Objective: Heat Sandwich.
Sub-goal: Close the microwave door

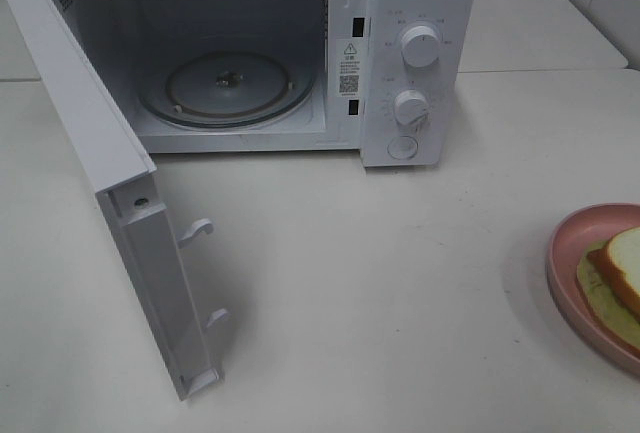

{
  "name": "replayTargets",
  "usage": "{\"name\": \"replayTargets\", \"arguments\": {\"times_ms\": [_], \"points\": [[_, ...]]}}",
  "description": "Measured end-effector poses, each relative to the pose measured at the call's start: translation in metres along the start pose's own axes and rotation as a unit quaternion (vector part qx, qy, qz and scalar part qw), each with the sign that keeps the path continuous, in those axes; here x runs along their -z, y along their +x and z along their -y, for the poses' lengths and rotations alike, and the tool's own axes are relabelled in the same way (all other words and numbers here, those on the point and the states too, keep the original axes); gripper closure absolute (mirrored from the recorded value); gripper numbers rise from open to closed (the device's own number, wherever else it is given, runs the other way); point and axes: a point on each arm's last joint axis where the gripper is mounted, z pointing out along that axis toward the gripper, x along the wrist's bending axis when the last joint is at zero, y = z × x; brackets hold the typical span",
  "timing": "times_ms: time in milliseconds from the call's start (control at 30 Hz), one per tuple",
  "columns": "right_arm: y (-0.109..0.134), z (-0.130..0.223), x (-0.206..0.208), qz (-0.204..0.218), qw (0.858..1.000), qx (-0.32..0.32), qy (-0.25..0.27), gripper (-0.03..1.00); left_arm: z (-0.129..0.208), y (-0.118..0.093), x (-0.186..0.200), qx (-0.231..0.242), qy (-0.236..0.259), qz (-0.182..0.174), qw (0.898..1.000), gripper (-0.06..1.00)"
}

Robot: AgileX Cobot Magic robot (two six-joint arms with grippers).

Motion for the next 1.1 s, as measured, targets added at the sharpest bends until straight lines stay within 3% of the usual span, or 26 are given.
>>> {"name": "replayTargets", "arguments": {"times_ms": [467,633,1100], "points": [[0.006,0.056,-0.006,0.034,0.996,-0.073,-0.036,0.21,0.000,0.000,0.000,0.000,0.000,0.000,1.000,-0.02],[0.007,0.059,-0.005,0.048,0.994,-0.068,-0.077,0.21,0.000,0.000,0.000,0.000,0.000,0.000,1.000,-0.02],[0.008,0.059,-0.009,0.046,0.994,-0.063,-0.083,0.21,0.000,0.000,0.000,0.000,0.000,0.000,1.000,-0.02]]}}
